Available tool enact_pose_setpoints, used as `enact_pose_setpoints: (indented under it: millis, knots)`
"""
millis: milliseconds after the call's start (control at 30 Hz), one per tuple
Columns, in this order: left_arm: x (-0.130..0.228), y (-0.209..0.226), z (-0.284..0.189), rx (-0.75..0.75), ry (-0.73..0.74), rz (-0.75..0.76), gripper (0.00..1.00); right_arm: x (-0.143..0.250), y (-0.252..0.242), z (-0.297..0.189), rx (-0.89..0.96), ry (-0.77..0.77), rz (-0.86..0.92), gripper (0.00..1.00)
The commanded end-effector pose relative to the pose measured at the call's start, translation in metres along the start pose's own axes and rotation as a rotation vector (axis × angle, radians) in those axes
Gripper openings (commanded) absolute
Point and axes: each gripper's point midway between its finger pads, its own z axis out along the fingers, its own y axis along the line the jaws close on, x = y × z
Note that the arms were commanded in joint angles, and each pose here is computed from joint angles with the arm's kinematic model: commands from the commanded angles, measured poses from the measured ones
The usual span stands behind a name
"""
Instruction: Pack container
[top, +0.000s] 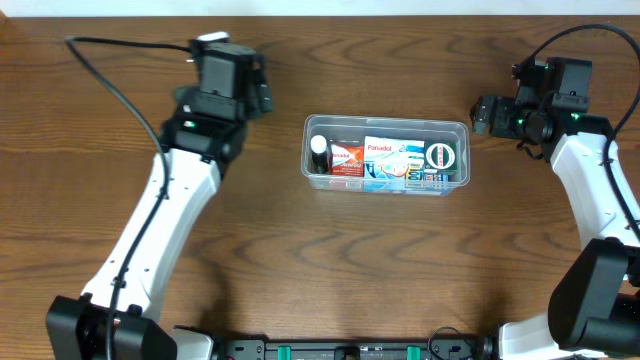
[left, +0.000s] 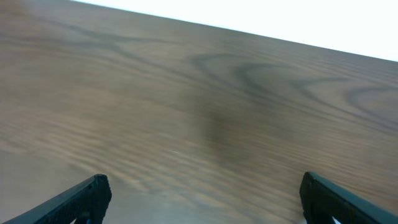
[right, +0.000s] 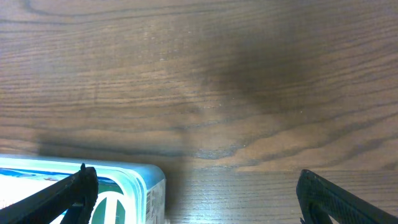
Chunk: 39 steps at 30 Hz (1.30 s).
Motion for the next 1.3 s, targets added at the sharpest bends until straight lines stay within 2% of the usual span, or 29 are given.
enact_pose_setpoints:
  millis: [0, 900, 1000, 1267]
  knots:
    - [-0.007, 0.023, -0.001, -0.054, -0.007, -0.017, 0.98, -0.006, -0.002, -0.003, 0.004, -0.015, 0.007, 0.99]
    - [-0.005, 0.032, 0.001, -0.074, 0.008, -0.024, 0.98, -0.008, -0.008, -0.005, 0.013, -0.021, 0.019, 0.99]
    - [-0.005, 0.032, 0.001, -0.074, 0.008, -0.024, 0.98, -0.013, 0.001, -0.021, 0.004, -0.059, 0.001, 0.99]
    - [-0.005, 0.032, 0.001, -0.074, 0.008, -0.024, 0.98, -0.032, 0.062, -0.123, -0.078, -0.303, -0.121, 0.99]
